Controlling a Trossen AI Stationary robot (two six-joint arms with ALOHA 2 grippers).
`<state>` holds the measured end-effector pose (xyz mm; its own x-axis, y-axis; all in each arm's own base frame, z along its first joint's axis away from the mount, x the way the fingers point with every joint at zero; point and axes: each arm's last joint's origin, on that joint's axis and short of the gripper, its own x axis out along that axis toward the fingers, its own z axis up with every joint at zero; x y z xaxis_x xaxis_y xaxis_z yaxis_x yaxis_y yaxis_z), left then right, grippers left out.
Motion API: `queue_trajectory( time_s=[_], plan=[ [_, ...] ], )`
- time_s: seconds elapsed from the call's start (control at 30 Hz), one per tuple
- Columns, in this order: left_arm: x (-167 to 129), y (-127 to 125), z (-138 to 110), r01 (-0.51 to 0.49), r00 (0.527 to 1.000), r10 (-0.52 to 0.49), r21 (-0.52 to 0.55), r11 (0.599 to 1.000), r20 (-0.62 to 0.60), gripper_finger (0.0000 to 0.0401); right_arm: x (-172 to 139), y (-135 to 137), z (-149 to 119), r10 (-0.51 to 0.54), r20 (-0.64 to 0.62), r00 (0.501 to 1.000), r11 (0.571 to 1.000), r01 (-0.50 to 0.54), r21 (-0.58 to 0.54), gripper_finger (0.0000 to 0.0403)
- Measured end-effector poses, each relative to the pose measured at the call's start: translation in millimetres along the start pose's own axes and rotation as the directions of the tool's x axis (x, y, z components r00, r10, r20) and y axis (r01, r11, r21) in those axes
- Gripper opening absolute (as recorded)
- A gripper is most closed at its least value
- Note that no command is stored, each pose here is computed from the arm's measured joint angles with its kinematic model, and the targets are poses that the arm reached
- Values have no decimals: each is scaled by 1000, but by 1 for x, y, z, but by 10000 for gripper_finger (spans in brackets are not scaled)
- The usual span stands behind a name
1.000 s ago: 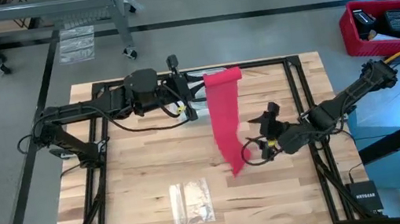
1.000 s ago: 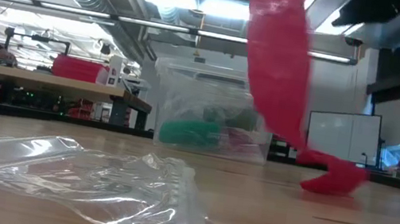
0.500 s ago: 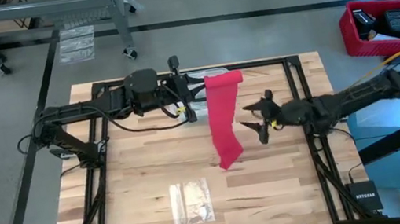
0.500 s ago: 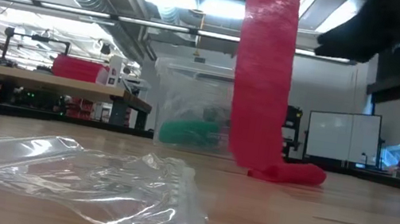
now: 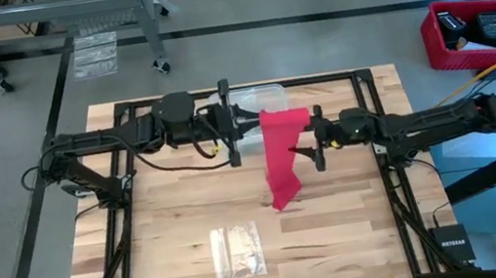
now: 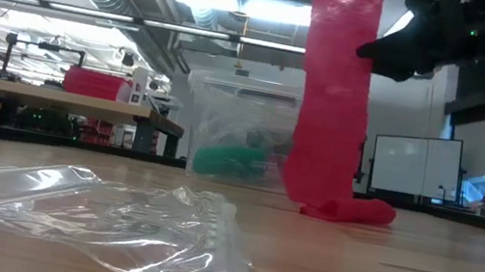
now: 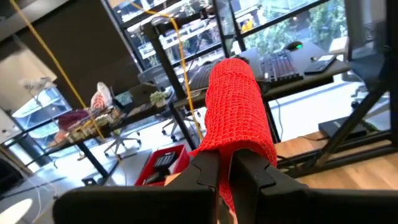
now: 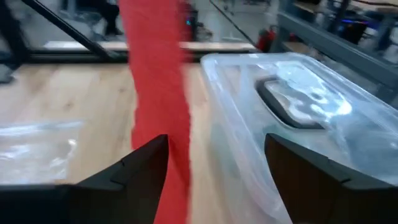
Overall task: Roll bandage
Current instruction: Roll the red bandage
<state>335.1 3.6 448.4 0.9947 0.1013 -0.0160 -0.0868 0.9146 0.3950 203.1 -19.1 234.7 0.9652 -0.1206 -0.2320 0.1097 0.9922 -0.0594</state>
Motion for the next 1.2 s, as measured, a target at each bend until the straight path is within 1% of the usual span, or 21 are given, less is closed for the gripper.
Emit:
queue_trajectory(
  time_s=[0.13, 0.3, 0.4, 0.53, 0.63, 0.7, 0.8, 0.97, 1.07, 1.2],
  plan=[
    [0, -3, 1, 10, 1000, -10, 25, 1000, 4, 11, 4, 4, 9, 117, 112, 987, 992, -121, 26, 271],
    [0, 0, 0, -12, 1000, 13, 25, 1000, -4, 11, 13, 7, 7, 199, 123, 972, 976, -207, 60, 271],
    [0, 3, -1, -21, 1000, 21, 23, 1000, -8, 11, 19, 10, 4, 219, 128, 967, 971, -229, 73, 271],
    [0, 5, -2, -27, 1000, 27, 22, 999, -10, 11, 29, 19, 5, 252, 185, 950, 963, -266, 52, 271],
    [0, 5, -2, -28, 1000, 28, 22, 999, -10, 11, 34, 23, 2, 223, 182, 958, 972, -233, 36, 269],
    [0, 5, -2, -28, 1000, 28, 22, 999, -9, 11, 36, 22, 0, 201, 178, 963, 977, -210, 31, 261],
    [0, 5, -2, -27, 1000, 27, 22, 999, -10, 11, 38, 22, -2, 196, 167, 966, 978, -205, 37, 233],
    [0, 5, -2, -29, 1000, 29, 27, 999, -8, 11, 41, 23, -4, 198, 161, 967, 978, -206, 37, 161],
    [0, 5, -2, -29, 1000, 29, 30, 999, -8, 11, 42, 23, -4, 197, 160, 967, 978, -206, 37, 108],
    [0, 5, -2, -29, 1000, 30, 51, 998, -8, 11, 41, 24, -4, 205, 165, 965, 976, -213, 34, 20]
  ],
)
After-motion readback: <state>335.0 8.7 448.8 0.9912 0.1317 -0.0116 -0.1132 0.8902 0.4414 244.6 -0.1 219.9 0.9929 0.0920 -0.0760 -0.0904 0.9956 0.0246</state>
